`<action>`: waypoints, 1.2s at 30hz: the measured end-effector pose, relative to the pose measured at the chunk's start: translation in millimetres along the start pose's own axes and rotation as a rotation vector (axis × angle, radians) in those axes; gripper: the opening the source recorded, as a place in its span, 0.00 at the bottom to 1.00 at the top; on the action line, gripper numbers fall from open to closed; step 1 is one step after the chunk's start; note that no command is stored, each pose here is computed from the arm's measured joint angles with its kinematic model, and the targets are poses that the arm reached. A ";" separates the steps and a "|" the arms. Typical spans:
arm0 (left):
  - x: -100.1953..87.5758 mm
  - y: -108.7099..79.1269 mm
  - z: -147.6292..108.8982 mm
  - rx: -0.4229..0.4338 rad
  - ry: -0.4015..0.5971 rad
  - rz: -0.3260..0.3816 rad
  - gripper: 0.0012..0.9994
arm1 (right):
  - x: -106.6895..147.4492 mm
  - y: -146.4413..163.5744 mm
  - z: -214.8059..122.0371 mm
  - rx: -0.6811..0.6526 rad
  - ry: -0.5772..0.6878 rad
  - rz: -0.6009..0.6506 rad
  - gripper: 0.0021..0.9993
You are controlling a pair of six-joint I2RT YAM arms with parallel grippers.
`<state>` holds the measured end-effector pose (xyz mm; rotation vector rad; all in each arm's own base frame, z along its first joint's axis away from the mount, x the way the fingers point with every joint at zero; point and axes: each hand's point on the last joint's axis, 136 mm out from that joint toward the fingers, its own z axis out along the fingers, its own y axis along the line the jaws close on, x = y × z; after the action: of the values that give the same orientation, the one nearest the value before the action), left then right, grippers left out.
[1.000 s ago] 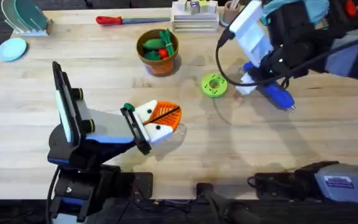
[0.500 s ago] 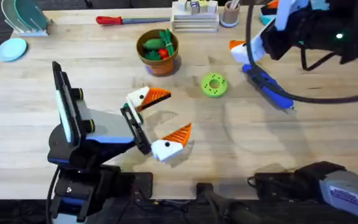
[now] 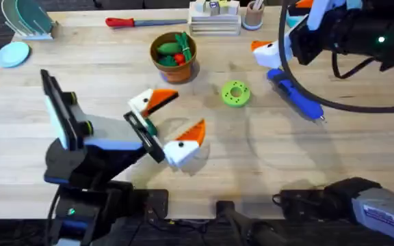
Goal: Pick up the gripper from the table and insert it into the empty holder that is missing its gripper. Then pick up a screw, insert it into the mounting hole, and use the screwdriver to tighten it. Finally, clean up the table by picking up the vegetable and placing it into the bucket.
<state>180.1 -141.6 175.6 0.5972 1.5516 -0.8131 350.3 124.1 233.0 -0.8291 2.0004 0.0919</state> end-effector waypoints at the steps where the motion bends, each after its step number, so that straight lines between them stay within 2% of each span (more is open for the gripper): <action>1: -2.0 3.6 -1.6 -0.033 0.012 -0.030 0.99 | 0.0 0.1 0.0 0.000 0.000 0.002 0.99; 3: -9.2 9.2 -6.6 -0.101 0.033 -0.083 0.99 | -0.1 0.2 0.0 -0.001 0.000 0.008 0.99; 7: -25.1 19.8 -29.7 -0.297 0.100 -0.226 0.99 | -1.4 -0.1 0.0 -0.001 -0.006 0.011 0.99; 11: -43.8 27.7 -53.6 -0.472 0.180 -0.311 0.99 | -9.5 -1.2 -0.2 0.000 -0.041 0.012 0.99; 16: -44.7 42.5 -79.1 -0.686 0.416 -0.435 0.99 | -22.5 0.5 -1.0 -0.018 -0.098 0.003 0.99; 21: -47.5 67.6 -73.4 -0.785 0.568 -0.488 0.99 | -23.5 2.1 -1.2 -0.027 -0.104 0.002 0.99; 26: -23.1 77.7 -64.5 -0.795 0.713 -0.567 0.99 | -23.8 2.7 -1.3 -0.031 -0.105 0.002 0.99; 31: 1.8 82.8 -56.1 -0.813 0.816 -0.703 0.99 | -23.6 3.4 -1.3 -0.035 -0.105 0.004 0.99; 33: 12.8 84.9 -57.5 -0.858 0.855 -0.778 0.99 | -23.5 3.4 -1.3 -0.035 -0.104 0.005 0.99; 36: 30.8 90.9 -67.2 -1.005 0.900 -0.920 0.99 | -23.0 3.6 -1.2 -0.036 -0.102 0.005 0.99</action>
<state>203.4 -35.2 132.7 -0.6667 2.8241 -0.2443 354.9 138.3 250.9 -0.8257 1.9097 0.1705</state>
